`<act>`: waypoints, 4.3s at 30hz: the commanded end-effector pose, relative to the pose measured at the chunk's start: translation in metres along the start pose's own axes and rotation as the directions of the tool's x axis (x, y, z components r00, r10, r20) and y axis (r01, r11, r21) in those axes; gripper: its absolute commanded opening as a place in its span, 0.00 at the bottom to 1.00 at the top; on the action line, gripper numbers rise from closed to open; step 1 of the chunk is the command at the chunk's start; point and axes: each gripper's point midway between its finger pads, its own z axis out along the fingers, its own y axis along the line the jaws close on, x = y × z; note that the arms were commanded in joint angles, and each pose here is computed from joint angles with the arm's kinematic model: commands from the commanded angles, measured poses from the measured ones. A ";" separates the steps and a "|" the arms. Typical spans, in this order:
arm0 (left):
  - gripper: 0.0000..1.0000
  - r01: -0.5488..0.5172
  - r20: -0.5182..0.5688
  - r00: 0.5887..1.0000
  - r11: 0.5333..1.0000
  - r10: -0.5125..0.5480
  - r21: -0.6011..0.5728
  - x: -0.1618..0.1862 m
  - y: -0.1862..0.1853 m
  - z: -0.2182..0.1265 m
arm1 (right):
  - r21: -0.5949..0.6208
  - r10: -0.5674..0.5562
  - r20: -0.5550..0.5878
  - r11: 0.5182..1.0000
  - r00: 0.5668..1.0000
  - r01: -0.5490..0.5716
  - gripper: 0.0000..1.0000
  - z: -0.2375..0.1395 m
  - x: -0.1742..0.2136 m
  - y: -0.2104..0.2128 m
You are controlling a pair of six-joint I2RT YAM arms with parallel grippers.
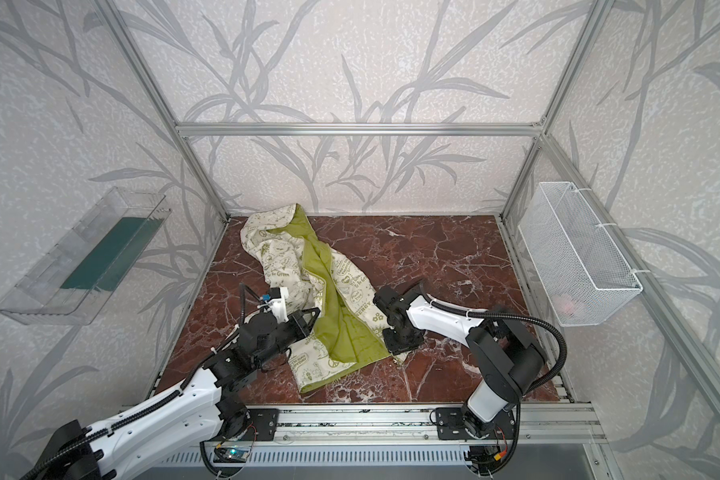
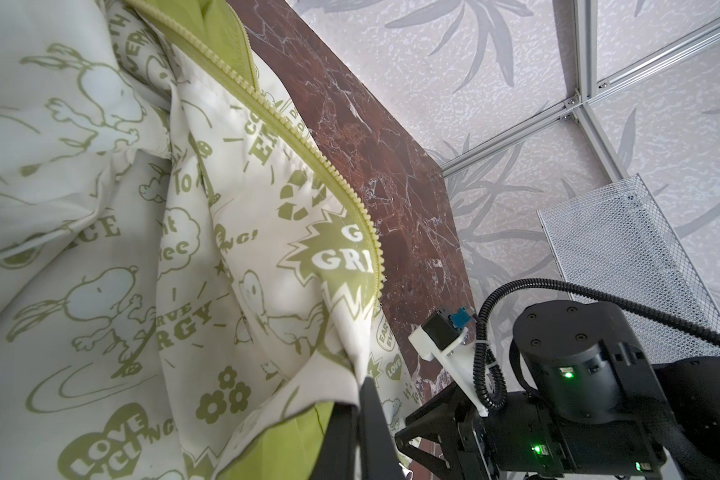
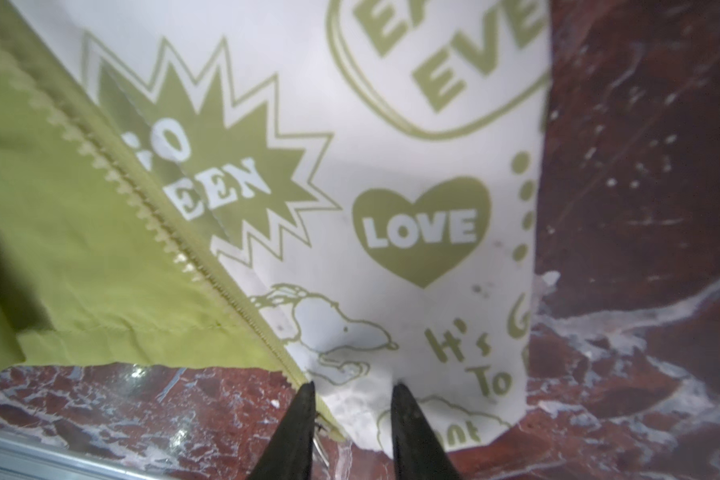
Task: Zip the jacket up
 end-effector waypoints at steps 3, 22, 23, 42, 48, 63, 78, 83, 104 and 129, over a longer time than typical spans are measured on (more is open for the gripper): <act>0.00 0.005 0.034 0.999 1.000 -0.005 0.015 -0.011 -0.008 -0.004 | 0.074 0.025 -0.054 0.997 0.998 -0.021 0.33 0.018 0.017 -0.016; 0.00 0.010 0.037 0.999 1.000 -0.009 -0.020 -0.009 0.001 -0.002 | 0.122 0.073 -0.108 0.991 0.991 -0.059 0.09 0.071 0.045 -0.020; 0.00 0.009 0.038 0.999 1.000 -0.008 -0.019 -0.009 0.000 -0.002 | 0.116 0.063 -0.103 0.992 0.993 -0.051 0.07 0.067 0.044 -0.018; 0.00 0.046 0.008 0.999 0.998 -0.045 -0.039 -0.001 0.006 0.013 | -0.557 0.074 0.178 0.829 0.981 0.038 0.00 -0.063 -0.013 0.082; 0.00 0.049 0.045 0.998 0.999 -0.050 0.025 -0.010 -0.006 0.015 | -0.671 0.140 0.295 0.734 0.945 0.101 0.00 -0.100 -0.035 0.094; 0.00 -0.401 0.421 0.879 0.825 0.224 0.397 -0.068 -0.125 -0.029 | -0.764 0.523 0.603 0.595 0.602 0.249 0.00 -0.221 -0.090 0.086; 0.00 -0.608 0.574 0.764 0.629 0.295 0.485 -0.058 -0.168 -0.055 | -0.777 0.600 0.624 0.542 0.500 0.321 0.00 -0.260 -0.086 0.100; 0.00 -0.641 0.585 0.743 0.598 0.326 0.481 -0.051 -0.176 -0.053 | -0.789 0.634 0.613 0.526 0.472 0.318 0.00 -0.268 -0.083 0.102; 0.00 -0.791 0.716 0.562 0.522 0.414 0.319 -0.048 -0.193 -0.061 | -0.844 0.739 0.536 0.453 0.409 0.288 0.00 -0.283 -0.065 0.091; 0.00 -0.791 0.749 0.558 0.503 0.358 0.348 -0.050 -0.205 -0.072 | -0.863 0.739 0.498 0.371 0.453 0.343 0.00 -0.293 -0.057 0.102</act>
